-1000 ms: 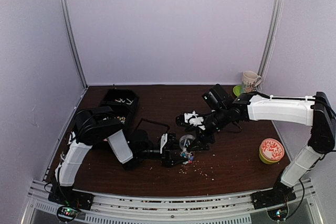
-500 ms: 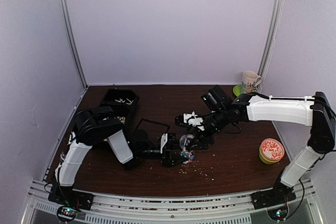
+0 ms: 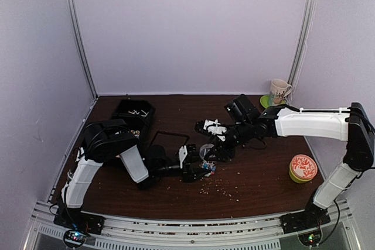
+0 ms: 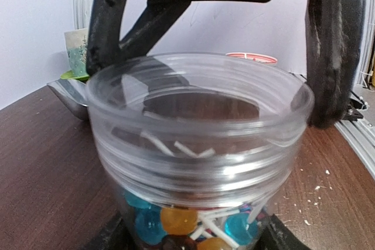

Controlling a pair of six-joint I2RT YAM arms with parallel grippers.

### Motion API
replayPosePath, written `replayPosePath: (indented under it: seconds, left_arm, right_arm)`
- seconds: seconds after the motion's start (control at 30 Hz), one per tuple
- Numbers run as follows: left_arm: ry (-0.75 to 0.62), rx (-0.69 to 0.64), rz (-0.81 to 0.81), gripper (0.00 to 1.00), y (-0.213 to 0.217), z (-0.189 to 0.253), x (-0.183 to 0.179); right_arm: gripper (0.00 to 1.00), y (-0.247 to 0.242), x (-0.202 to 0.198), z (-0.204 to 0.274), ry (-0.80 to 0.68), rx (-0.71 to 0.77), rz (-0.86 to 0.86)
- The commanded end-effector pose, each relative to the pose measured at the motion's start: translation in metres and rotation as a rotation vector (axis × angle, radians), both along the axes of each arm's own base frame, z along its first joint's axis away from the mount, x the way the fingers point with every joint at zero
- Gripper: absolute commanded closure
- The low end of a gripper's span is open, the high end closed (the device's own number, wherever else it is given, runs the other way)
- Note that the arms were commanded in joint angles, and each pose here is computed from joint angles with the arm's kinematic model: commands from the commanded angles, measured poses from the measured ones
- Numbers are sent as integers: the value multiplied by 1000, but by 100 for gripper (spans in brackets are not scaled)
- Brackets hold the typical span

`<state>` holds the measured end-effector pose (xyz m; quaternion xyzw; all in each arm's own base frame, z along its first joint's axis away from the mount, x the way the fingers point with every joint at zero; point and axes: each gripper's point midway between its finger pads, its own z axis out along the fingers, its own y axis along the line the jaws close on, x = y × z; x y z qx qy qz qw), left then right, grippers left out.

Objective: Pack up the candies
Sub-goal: Screw the bottle lid onto the packing bottle.

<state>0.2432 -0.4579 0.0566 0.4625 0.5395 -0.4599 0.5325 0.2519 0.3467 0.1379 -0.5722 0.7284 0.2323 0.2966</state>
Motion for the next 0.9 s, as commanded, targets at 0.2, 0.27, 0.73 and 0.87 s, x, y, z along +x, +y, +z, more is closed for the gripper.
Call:
replayPosePath:
  seconds: [0.2, 0.27, 0.73, 0.87]
  left_arm:
    - [56, 110, 128, 54, 13, -33, 18]
    - [56, 111, 121, 54, 13, -34, 17]
    - [47, 94, 38, 54, 9, -30, 3]
    - [48, 93, 28, 54, 9, -30, 2]
  right_arm:
    - [29, 1, 19, -7, 15, -30, -213]
    - [24, 1, 17, -3, 15, -25, -203]
    - [1, -24, 33, 70, -170, 38, -277]
    - [0, -46, 49, 107, -281, 92, -422]
